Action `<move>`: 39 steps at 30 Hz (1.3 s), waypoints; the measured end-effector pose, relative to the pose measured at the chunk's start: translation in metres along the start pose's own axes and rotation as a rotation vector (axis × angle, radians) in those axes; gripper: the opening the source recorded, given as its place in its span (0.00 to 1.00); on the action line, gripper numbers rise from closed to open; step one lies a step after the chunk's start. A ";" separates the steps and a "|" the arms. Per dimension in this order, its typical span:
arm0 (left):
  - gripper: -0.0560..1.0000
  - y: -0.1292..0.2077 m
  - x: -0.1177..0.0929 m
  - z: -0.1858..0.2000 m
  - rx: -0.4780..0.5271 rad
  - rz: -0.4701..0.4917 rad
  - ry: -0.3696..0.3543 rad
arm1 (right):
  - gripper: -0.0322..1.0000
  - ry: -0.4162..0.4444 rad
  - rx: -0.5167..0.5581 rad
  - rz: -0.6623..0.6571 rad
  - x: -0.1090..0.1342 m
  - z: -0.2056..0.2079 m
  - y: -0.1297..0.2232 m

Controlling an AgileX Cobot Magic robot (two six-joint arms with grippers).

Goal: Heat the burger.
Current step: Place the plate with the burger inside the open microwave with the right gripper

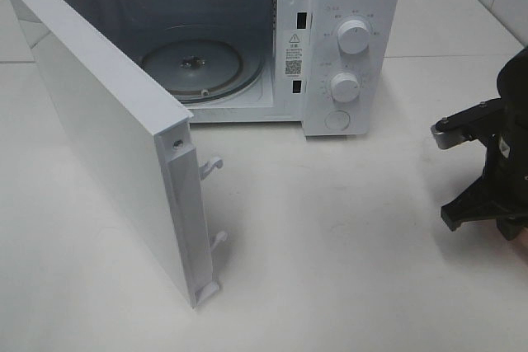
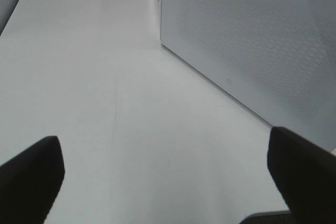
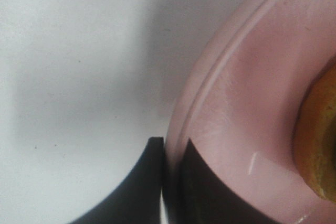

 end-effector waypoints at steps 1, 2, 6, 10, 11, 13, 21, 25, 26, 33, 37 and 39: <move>0.97 0.000 0.000 0.000 0.000 0.000 0.000 | 0.08 0.004 -0.002 0.007 0.001 0.001 0.000; 0.97 0.000 0.000 0.000 0.000 0.000 0.000 | 0.08 0.004 -0.002 0.007 0.001 0.001 0.000; 0.97 0.000 0.000 0.000 0.000 0.000 0.000 | 0.08 0.032 -0.005 0.016 0.001 0.006 0.002; 0.97 0.000 0.000 0.000 0.000 0.000 0.000 | 0.09 0.051 0.002 0.040 0.002 0.010 0.005; 0.97 0.000 0.000 0.000 0.000 0.000 0.000 | 0.09 0.058 0.003 0.050 0.003 0.013 0.006; 0.97 0.000 0.000 0.000 0.000 0.000 0.000 | 0.09 0.062 0.003 0.056 0.004 0.015 0.007; 0.97 0.000 0.000 0.000 0.000 0.000 0.000 | 0.09 0.089 -0.039 0.098 0.005 0.042 0.011; 0.97 0.000 0.000 0.000 0.000 0.000 0.000 | 0.09 0.098 -0.051 0.106 0.004 0.053 0.015; 0.97 0.000 0.000 0.000 0.000 0.000 0.000 | 0.09 0.099 -0.061 0.113 0.005 0.059 0.016; 0.97 0.000 0.000 0.000 0.000 0.000 0.000 | 0.09 0.098 -0.095 0.145 0.010 0.076 0.021; 0.97 0.000 0.000 0.000 0.000 0.000 0.000 | 0.09 0.093 -0.124 0.171 0.013 0.089 0.025; 0.97 0.000 0.000 0.000 0.000 0.000 0.000 | 0.09 0.091 -0.132 0.174 0.014 0.091 0.026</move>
Point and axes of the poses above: a point on each arm's last joint axis where the gripper is mounted, z pointing back along that axis away from the gripper, x along the wrist's bending axis when the last joint is at zero, y = z × x, the point moved 9 cm from there along -z, pointing out along that axis toward the gripper, and after that the axes turned 7 degrees about -z, right-handed, at the moved point
